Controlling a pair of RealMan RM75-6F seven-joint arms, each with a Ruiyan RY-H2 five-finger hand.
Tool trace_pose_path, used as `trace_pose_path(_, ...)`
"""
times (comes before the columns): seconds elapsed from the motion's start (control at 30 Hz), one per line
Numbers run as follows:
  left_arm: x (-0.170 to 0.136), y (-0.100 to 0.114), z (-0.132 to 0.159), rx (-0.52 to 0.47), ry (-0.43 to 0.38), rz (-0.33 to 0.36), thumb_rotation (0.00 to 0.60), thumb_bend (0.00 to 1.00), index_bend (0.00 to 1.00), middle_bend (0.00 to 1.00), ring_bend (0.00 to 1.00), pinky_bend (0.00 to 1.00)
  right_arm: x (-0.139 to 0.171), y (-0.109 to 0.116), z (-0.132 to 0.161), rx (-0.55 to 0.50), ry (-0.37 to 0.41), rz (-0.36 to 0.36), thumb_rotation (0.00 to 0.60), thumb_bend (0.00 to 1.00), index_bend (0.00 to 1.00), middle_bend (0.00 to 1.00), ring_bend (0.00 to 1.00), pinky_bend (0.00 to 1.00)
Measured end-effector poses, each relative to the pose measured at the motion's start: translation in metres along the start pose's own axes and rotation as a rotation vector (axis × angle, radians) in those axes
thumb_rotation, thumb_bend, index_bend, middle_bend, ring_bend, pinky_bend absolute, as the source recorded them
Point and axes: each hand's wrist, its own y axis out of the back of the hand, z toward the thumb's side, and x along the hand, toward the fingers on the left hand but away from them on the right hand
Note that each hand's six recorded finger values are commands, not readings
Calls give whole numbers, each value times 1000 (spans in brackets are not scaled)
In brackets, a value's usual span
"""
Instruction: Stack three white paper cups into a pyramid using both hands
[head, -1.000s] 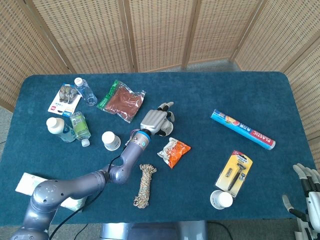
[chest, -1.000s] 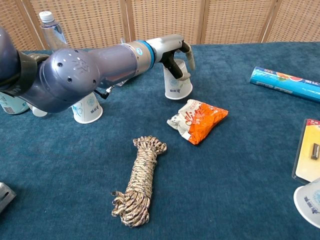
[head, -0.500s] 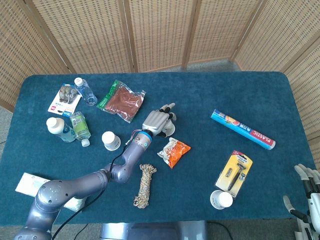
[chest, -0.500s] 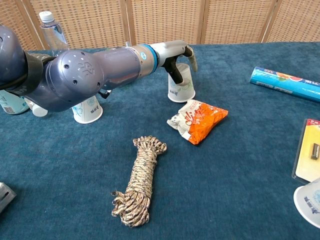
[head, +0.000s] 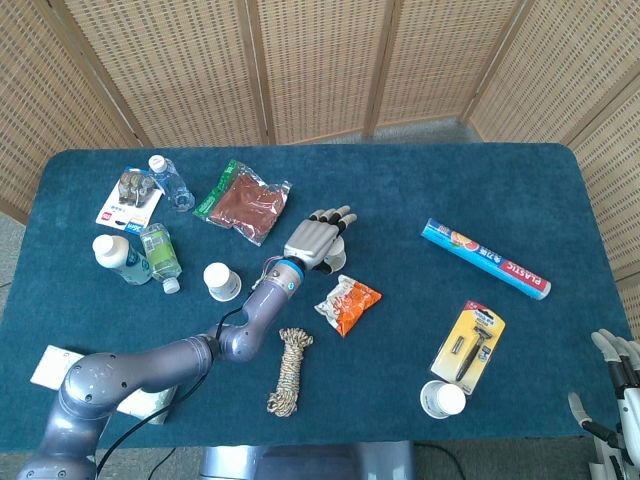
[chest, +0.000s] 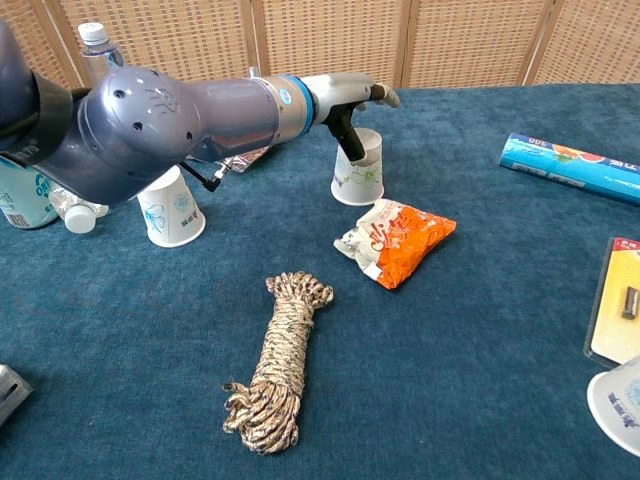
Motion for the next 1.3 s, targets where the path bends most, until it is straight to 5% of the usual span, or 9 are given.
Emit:
trace_pose_path(0.4, -51, 45, 0, -11, -104, 98, 600, 458, 0, 0, 0, 0, -18, -6, 15, 29, 90, 94, 600, 399, 0, 0, 0, 0)
trace_pose_path(0.73, -144, 89, -30, -38, -164, 181, 600, 458, 0, 0, 0, 0, -44, -23, 49, 75, 266, 257, 600, 400, 0, 0, 0, 0)
trace_pose_path(1.03, -238, 107, -72, -112, -106, 250, 600, 458, 0, 0, 0, 0, -48, -36, 71, 163, 424, 355, 600, 389, 0, 0, 0, 0)
trace_pose_path(1.3, -288, 107, -101, -183, -31, 286, 600, 458, 0, 0, 0, 0, -40, -55, 83, 265, 517, 448, 600, 327, 0, 0, 0, 0)
